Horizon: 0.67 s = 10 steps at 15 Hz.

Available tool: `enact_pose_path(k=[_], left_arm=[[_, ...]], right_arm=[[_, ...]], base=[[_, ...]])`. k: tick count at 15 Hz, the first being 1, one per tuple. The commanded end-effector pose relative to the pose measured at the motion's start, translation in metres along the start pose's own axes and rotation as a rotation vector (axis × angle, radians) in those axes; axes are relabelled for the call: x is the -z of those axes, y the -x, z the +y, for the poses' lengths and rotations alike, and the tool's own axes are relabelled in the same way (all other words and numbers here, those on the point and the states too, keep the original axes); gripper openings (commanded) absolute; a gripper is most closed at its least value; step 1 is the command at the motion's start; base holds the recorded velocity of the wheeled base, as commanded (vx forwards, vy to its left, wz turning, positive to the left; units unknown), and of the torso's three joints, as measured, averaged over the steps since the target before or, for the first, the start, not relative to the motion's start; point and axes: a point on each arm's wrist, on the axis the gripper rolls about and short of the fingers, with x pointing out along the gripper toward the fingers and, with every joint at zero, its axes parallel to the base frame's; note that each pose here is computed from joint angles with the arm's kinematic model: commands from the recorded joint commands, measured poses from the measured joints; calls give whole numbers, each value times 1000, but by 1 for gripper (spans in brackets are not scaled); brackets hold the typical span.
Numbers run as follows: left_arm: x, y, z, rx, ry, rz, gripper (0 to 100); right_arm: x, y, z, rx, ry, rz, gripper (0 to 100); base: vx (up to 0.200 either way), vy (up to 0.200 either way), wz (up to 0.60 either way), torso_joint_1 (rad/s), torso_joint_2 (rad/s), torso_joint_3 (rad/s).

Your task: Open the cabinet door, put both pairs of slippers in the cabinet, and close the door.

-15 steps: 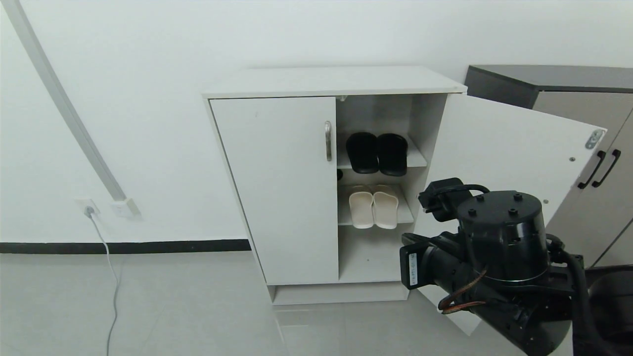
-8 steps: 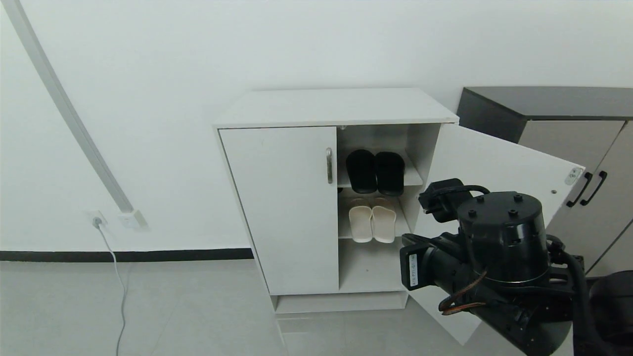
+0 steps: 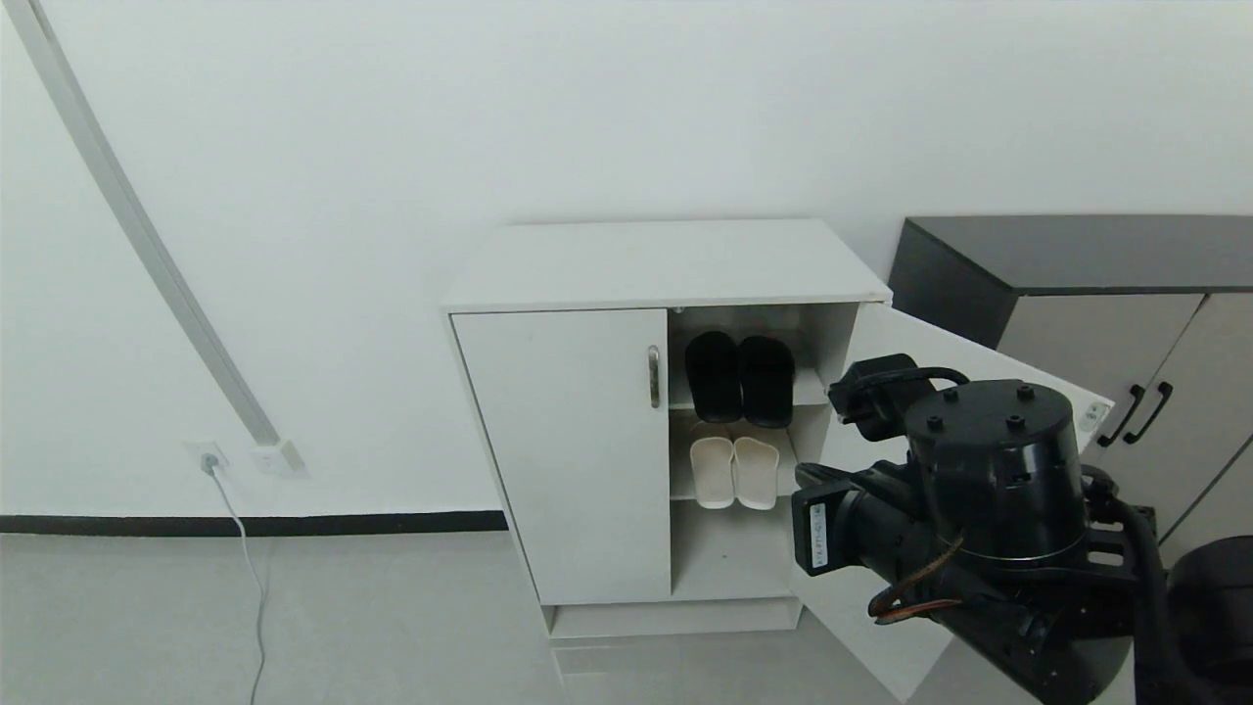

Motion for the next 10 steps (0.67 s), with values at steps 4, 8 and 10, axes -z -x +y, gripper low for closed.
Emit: enact_pose_path(k=[4,8,10], left_arm=[[0,0,0,0,0,1,0],[0,0,0,0,0,1,0],[0,0,0,0,0,1,0]], right_arm=[[1,1,0,0,2,2,0],[1,0,0,1,3,4,0],[2,0,0,1,3,5,0]], base=[[0,0,0,226,-544,-317],[0,0,0,254,-576,-329],[0,0,0,268,-581,-322]])
